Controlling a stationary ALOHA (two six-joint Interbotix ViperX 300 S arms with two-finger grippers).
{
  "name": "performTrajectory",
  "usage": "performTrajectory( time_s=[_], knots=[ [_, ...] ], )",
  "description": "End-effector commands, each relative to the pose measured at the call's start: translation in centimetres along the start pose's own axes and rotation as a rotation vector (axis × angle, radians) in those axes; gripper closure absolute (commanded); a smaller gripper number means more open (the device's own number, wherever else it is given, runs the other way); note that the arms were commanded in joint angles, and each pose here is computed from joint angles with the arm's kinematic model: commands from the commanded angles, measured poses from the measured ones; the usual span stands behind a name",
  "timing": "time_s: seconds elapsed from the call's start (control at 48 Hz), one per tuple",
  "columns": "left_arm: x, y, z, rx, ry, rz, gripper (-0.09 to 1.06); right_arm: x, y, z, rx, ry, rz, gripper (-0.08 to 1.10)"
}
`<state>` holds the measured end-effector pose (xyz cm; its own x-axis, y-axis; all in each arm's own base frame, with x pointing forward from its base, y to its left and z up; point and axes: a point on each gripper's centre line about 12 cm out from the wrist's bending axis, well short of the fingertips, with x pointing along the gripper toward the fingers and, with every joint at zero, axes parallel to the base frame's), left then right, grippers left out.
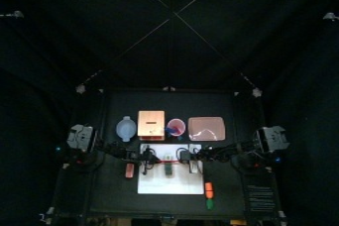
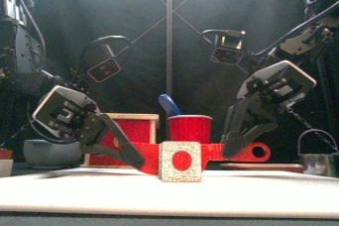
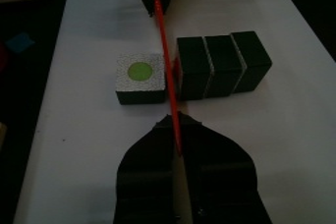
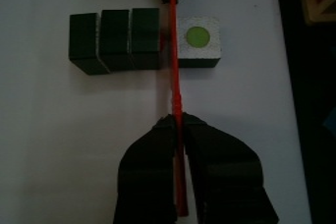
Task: Cut the sushi into 4 pieces with the knife
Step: Cut the sushi into 4 pieces
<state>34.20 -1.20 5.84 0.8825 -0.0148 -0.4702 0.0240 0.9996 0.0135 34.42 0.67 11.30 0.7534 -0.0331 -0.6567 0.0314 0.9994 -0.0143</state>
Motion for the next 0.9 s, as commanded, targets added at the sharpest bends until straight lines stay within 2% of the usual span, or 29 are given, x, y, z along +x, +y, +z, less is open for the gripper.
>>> performTrajectory(
  time_s=[0.021,0.188,0.375,0.5,0.646,0.771,0.896],
  knots=[
    [0.3,1.4,1.8,-0.002,-0.045,0.034,0.61,-0.8,-1.1,2.1,0.007,-0.067,-0.023,1.01],
    [-0.3,1.5,3.0,0.03,-0.071,0.038,0.61,-1.4,-1.2,2.6,0.003,-0.076,-0.017,1.01],
    [-1.5,1.1,5.2,0.043,-0.136,0.027,0.61,-3.2,-0.7,4.2,-0.002,-0.12,0.004,1.01],
    [-2.2,-0.6,6.4,0.072,-0.175,-0.022,0.61,-4.2,0.3,4.6,-0.017,-0.142,0.03,1.01],
    [-2.5,-1.9,6.7,0.087,-0.187,-0.059,0.61,-4.6,1.3,4.5,-0.032,-0.146,0.055,1.01],
    [-2.4,-3.2,6.4,0.097,-0.179,-0.091,0.61,-4.4,1.8,4.3,-0.037,-0.14,0.066,1.01],
    [-2.4,-3.9,6.1,0.103,-0.172,-0.11,0.61,-4.2,2.0,4.1,-0.037,-0.129,0.07,1.01]
  ],
)
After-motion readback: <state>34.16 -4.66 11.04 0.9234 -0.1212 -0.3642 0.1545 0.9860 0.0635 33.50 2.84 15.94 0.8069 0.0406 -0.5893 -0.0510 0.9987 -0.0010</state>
